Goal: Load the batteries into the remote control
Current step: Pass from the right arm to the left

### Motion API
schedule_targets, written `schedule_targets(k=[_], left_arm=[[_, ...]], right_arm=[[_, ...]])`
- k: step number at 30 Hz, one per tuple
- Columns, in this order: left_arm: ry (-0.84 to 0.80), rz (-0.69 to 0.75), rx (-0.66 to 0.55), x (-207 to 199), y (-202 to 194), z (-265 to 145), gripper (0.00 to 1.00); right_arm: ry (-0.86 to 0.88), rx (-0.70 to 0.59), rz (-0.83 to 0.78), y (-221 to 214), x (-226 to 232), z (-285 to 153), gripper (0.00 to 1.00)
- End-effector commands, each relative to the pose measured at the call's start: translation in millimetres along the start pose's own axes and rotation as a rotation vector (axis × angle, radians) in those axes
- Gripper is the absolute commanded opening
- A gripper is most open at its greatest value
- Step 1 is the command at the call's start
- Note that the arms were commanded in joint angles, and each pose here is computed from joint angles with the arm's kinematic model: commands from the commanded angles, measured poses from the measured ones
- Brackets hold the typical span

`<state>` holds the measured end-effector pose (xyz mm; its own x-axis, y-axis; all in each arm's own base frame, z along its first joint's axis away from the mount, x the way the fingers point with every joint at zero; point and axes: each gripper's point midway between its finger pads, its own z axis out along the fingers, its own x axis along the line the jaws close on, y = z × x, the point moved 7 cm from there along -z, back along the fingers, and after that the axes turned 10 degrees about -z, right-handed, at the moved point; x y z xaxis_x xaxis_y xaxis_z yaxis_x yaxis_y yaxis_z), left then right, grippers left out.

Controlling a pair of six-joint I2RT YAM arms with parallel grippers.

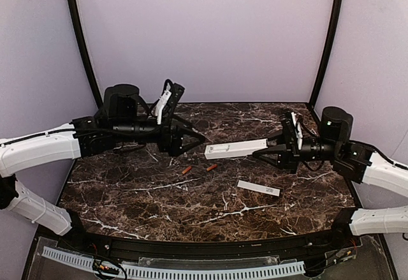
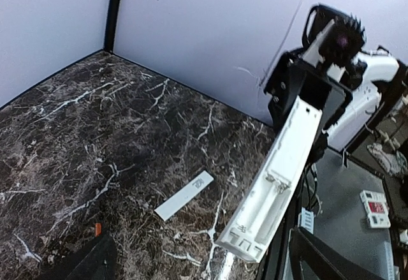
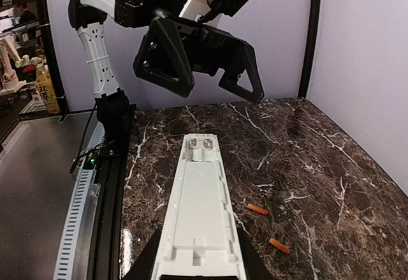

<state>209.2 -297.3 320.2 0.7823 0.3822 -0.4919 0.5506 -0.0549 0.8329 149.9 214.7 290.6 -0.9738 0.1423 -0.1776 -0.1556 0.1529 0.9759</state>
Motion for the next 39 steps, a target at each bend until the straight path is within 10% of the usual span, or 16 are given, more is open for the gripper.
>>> schedule_targets(k=[1, 34, 39], left_arm=[[-0.008, 0.222, 0.194, -12.0, -29.9, -2.5, 0.92], [-0.153, 0.394, 0.375, -47.8, -66.1, 37.8, 0.28], [-0.119, 0.368, 0.357, -42.3, -70.7, 36.7, 0.13]], right_arm=[[0.144, -0.045, -0.021, 18.2, 5.8, 5.7, 0.0], [0.261, -0.024, 0.038, 5.3, 6.6, 25.0, 0.0], [0.155, -0.002, 0.047, 3.2, -2.9, 21.1, 0.46]])
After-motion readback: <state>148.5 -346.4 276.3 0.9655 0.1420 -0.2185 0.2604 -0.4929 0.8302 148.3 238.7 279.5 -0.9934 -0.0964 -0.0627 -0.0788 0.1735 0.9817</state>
